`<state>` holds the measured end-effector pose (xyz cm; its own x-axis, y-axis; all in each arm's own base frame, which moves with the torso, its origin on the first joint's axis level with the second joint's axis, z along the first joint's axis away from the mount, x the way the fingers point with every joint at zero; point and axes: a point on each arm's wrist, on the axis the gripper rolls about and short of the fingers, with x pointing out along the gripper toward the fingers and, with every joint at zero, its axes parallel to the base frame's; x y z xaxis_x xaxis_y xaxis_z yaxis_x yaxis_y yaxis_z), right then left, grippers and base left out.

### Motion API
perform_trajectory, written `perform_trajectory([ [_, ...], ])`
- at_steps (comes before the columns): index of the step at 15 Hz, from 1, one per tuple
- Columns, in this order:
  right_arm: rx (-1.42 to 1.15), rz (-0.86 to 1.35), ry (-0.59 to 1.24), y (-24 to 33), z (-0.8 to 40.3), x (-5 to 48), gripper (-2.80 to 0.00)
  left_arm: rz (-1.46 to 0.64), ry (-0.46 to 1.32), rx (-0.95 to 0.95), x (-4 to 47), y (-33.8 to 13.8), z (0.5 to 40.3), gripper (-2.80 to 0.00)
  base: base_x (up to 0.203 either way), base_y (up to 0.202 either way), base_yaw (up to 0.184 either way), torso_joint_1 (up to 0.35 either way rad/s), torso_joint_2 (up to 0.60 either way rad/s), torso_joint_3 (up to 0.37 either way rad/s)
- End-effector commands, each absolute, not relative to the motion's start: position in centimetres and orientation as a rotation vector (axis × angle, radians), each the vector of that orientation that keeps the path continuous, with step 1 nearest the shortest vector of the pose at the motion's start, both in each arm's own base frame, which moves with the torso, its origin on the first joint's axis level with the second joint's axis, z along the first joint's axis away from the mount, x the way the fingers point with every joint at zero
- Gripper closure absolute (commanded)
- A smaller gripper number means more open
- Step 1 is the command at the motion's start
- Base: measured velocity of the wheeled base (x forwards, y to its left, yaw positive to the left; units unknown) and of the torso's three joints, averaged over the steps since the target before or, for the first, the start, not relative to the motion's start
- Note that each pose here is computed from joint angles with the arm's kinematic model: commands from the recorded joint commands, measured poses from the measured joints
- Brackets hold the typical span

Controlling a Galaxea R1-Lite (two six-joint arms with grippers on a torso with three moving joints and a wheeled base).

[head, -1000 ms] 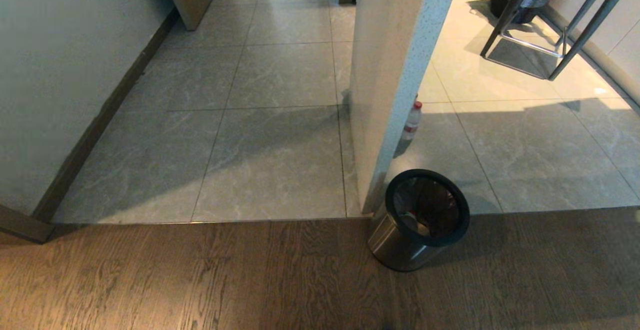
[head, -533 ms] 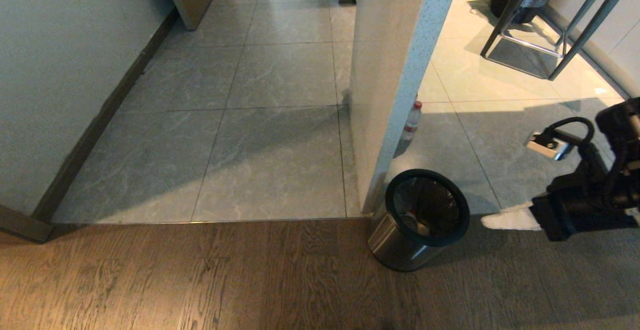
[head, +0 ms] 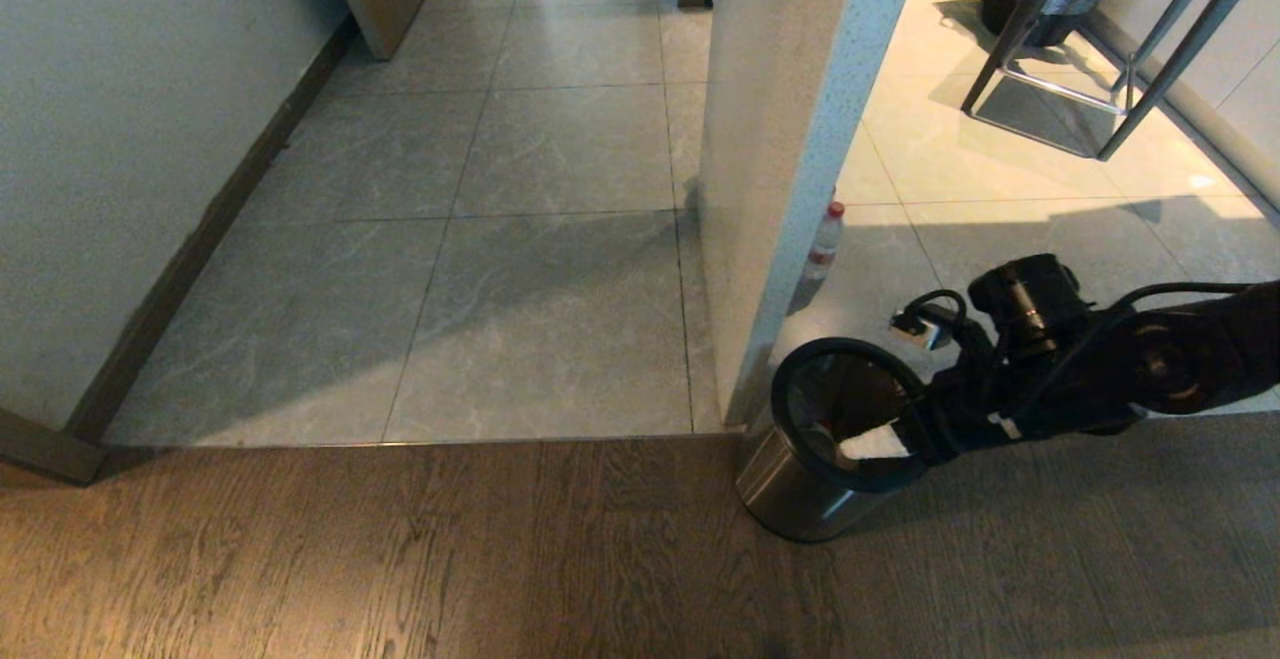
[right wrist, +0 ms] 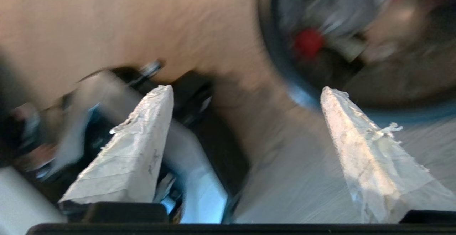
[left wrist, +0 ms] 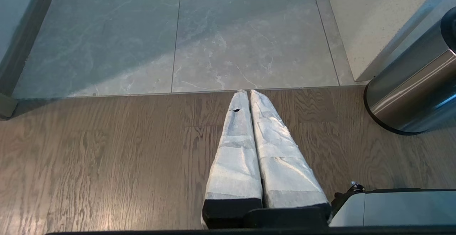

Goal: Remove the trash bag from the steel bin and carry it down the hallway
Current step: Place the outer trash can on the ground

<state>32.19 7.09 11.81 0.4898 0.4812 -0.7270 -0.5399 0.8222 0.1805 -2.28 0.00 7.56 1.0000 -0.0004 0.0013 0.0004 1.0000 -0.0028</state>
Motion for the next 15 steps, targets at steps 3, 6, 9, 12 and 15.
perform_trajectory([
  [3, -0.189, 0.464, 0.847, 9.7, 7.1, 36.3, -2.80, 0.000, -0.002, -0.003, -2.3, 0.0, 7.6, 0.00, 0.000, 0.000, 0.000, 0.000, 0.00, 0.000],
  [6, -0.207, 0.455, 0.814, 11.1, 5.9, 38.3, -2.80, 0.000, -0.002, -0.003, -2.3, 0.0, 7.6, 0.00, 0.000, 0.000, 0.000, 0.000, 0.00, 0.000],
  [9, -0.174, 0.451, 0.819, 12.0, 4.6, 39.4, -2.80, 0.000, -0.002, -0.003, -2.3, 0.0, 7.6, 0.00, 0.000, 0.000, 0.000, 0.000, 0.00, 0.000],
  [12, -0.166, 0.450, 0.800, 12.5, 3.6, 40.3, -2.80, 0.000, -0.002, -0.003, -2.3, 0.0, 7.6, 0.00, 0.000, 0.000, 0.000, 0.000, 0.00, 0.000],
  [15, -0.162, 0.447, 0.804, 12.8, 2.6, 41.1, -2.80, 0.000, -0.002, -0.003, -2.3, 0.0, 7.6, 0.00, 0.000, 0.000, 0.000, 0.000, 0.00, 0.000],
])
